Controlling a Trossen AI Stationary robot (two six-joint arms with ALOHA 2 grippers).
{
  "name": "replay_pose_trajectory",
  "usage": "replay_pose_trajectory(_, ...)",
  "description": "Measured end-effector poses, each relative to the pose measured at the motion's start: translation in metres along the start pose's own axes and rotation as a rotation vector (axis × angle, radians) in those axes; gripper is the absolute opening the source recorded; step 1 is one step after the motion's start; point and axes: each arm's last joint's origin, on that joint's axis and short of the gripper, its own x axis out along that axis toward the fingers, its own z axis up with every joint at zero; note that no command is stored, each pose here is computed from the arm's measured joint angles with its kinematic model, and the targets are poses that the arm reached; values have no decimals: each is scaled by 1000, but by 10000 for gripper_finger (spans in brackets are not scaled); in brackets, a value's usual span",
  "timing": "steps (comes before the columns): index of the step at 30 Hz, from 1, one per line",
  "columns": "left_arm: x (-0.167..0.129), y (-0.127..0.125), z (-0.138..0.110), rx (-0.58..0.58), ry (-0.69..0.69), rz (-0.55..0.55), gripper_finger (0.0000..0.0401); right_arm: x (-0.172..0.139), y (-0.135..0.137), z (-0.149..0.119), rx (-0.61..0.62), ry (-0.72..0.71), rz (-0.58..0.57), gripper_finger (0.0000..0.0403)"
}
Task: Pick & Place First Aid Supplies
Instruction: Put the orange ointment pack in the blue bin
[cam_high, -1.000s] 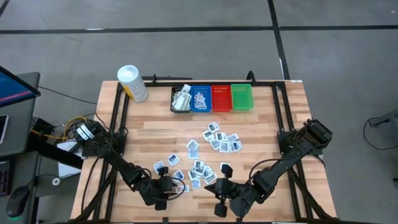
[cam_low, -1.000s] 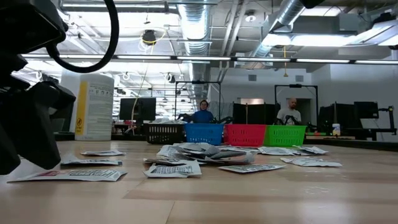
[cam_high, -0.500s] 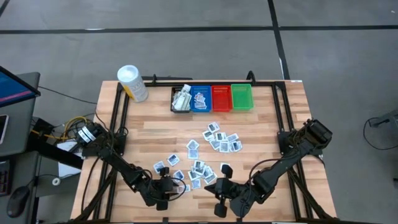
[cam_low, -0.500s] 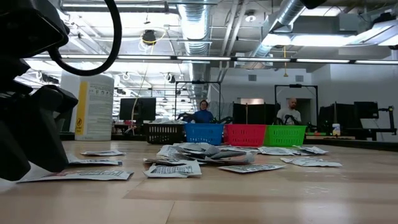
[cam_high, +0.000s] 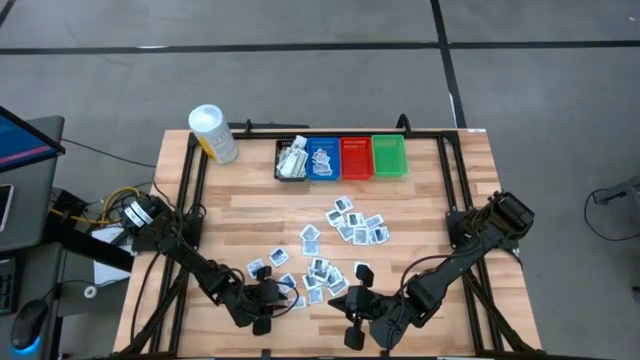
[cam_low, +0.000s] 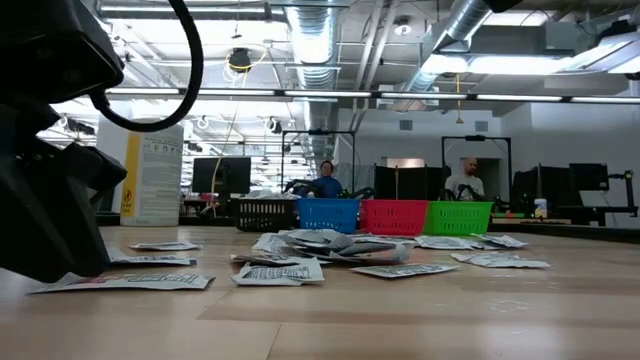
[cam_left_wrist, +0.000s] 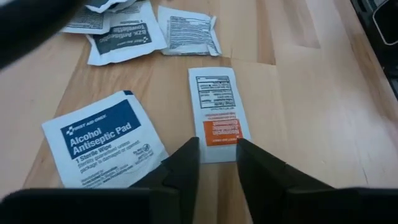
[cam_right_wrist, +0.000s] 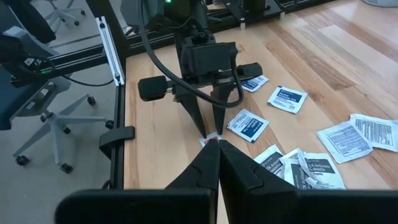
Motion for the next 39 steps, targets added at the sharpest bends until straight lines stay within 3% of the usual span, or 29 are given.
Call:
replay_pose_trajectory(8, 0, 2, -1, -6, -3, 10, 36, 0, 0, 0, 0, 0, 0, 1)
replay_pose_trajectory(13, -1, 0, -1, -13, -20, -6, 25, 0, 0, 0, 0, 0, 0, 1)
replay_pose_trajectory(22, -3, -5, 6, 43, -70, -74, 108, 0, 0, 0, 0, 0, 0, 1)
replay_pose_trajectory(29, -13, -8, 16, 190, -117, -95, 172, 0, 0, 0, 0, 0, 1, 1)
replay_pose_trajectory(39, -12, -7, 21, 201, -164, -71, 204, -2, 2, -2, -4, 3, 10, 1)
